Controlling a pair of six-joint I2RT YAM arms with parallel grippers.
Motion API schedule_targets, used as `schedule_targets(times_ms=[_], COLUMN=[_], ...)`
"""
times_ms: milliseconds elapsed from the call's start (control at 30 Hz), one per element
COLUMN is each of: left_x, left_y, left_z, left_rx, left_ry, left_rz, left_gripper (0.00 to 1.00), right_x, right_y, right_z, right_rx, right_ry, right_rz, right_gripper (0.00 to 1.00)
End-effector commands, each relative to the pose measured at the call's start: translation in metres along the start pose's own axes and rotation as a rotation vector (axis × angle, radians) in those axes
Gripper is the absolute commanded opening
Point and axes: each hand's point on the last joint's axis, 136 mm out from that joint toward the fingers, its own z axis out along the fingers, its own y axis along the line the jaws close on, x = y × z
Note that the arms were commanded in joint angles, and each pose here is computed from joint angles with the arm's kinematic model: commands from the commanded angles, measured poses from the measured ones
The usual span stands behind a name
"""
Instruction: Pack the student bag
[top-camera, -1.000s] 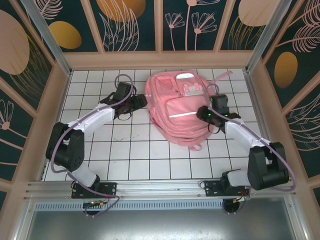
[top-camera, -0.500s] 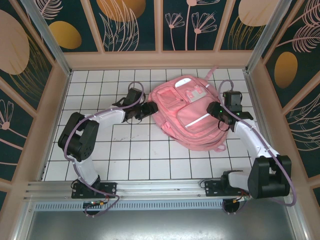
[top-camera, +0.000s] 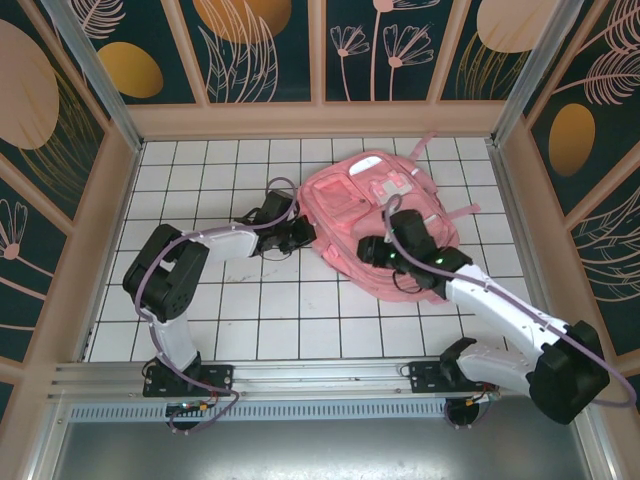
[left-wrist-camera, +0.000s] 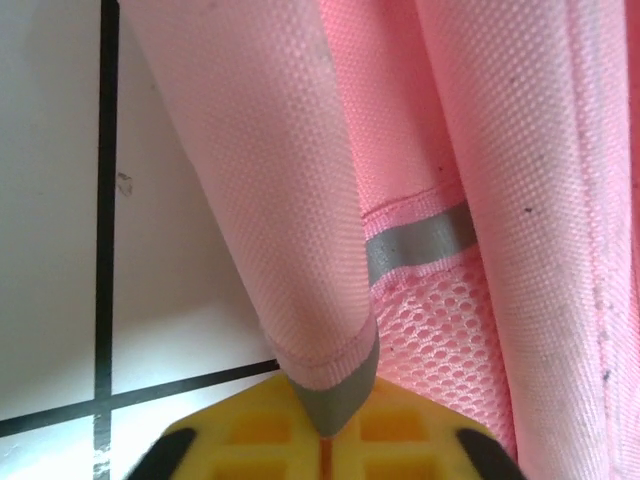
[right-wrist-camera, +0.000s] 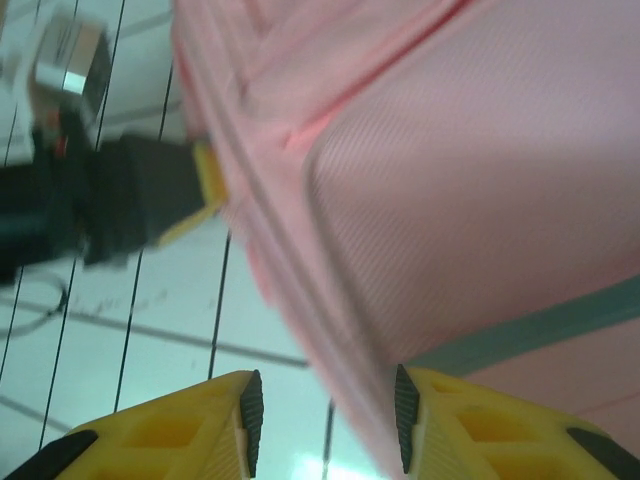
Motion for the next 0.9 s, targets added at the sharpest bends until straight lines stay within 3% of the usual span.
schedule_targets(times_ms=[0, 133, 300, 533, 667, 867], left_x=[-0.017, -0.024, -0.025, -0.002, 0.015, 0.021], left_y=[-0.031, -0.048, -0.047, -0.031, -0.043, -0.076], left_z=[-0.002, -0.014, -0.035, -0.064, -0.066, -0.047], left_rx=[0.064, 0.080, 0.052, 0.042, 0.093, 0.139], left_ry=[-0.060, -0.116, -0.176, -0.208, -0.184, -0.164], left_rz=[0.023, 0.029, 0.011, -0.048, -0.082, -0.077], left_gripper=[0.00, 0.00, 0.00, 0.00, 0.00, 0.00], right_x=[0.015, 0.044, 0.055, 0.013, -0.013, -0.034], right_y=[0.011, 0.019, -0.025, -0.085, -0.104, -0.078], right_z=[0.013, 0.034, 0.048, 0.039, 0.040, 0.031], right_rx=[0.015, 0.035, 0.223, 0.320, 0.335, 0.219], right_ry=[-0.005, 0.050, 0.065, 0.003, -0.019, -0.066], right_rz=[0.000, -0.036, -0.018, 0.023, -0.022, -0.073], right_gripper=[0.42, 0.42, 0.37, 0.37, 0.40, 0.45])
